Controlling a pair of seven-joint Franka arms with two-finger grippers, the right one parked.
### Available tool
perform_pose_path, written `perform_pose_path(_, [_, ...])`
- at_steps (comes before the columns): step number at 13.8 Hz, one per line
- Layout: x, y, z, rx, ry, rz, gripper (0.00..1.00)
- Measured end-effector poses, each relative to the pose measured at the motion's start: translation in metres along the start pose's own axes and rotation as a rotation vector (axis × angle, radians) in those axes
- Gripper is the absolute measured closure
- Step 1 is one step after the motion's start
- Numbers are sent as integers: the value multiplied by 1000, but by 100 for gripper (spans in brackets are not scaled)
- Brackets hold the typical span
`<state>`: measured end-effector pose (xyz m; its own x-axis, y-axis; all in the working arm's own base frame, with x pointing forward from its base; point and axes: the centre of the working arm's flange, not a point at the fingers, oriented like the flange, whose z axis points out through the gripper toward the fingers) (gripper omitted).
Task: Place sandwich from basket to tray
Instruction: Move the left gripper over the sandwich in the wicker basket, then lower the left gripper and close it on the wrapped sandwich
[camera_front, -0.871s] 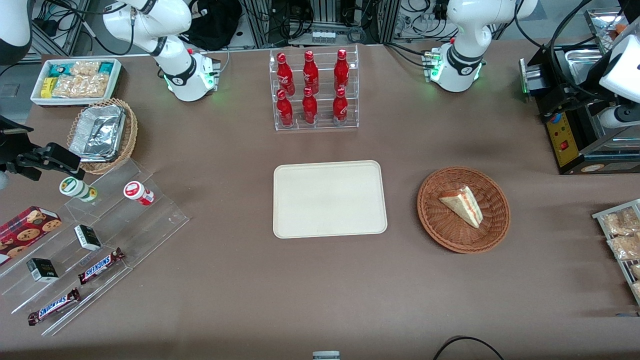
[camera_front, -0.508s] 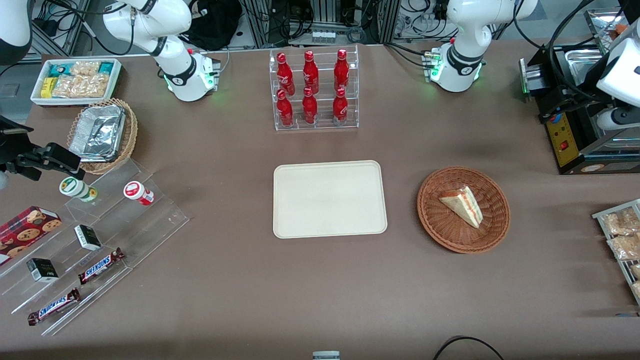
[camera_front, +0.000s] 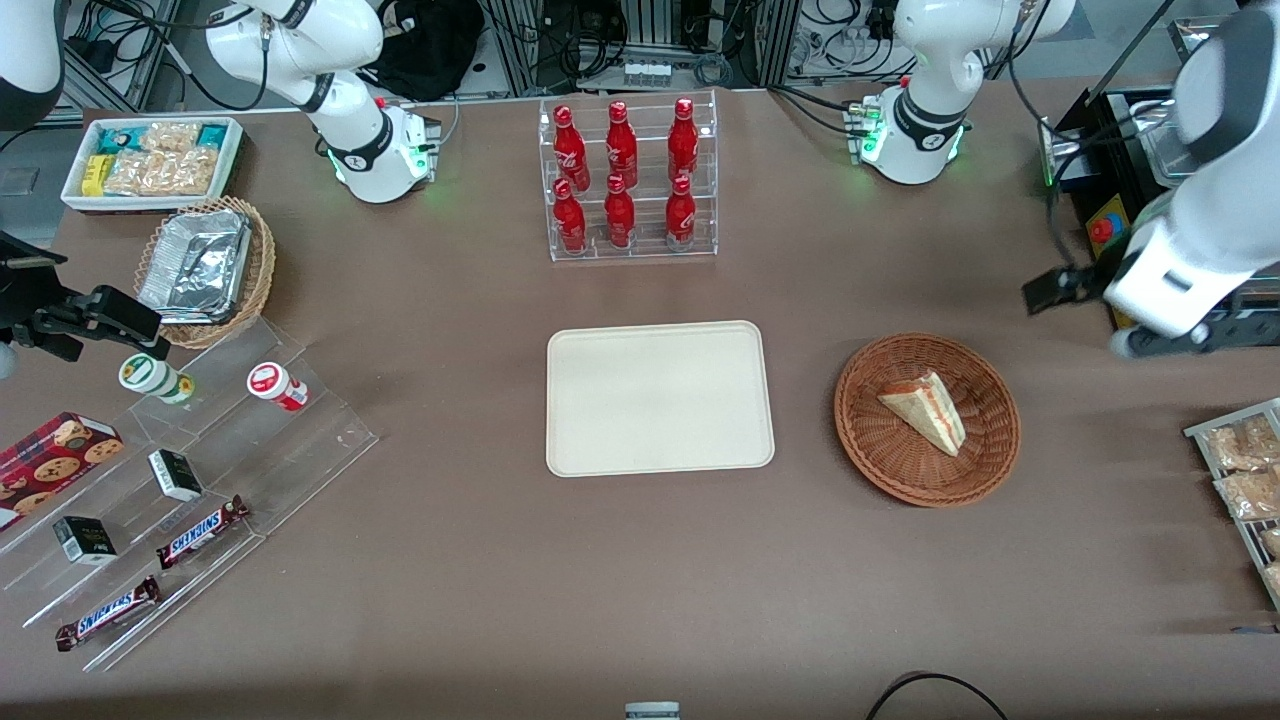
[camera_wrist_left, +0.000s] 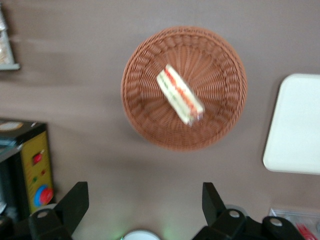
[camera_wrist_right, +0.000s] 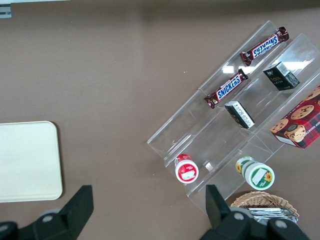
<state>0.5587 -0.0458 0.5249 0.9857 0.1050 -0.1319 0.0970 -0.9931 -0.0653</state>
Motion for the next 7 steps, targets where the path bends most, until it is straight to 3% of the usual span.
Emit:
perform_pose_path(4, [8, 7, 76, -20, 63, -146, 0])
perform_pose_path(7, [5, 20, 126, -62, 141, -292, 0])
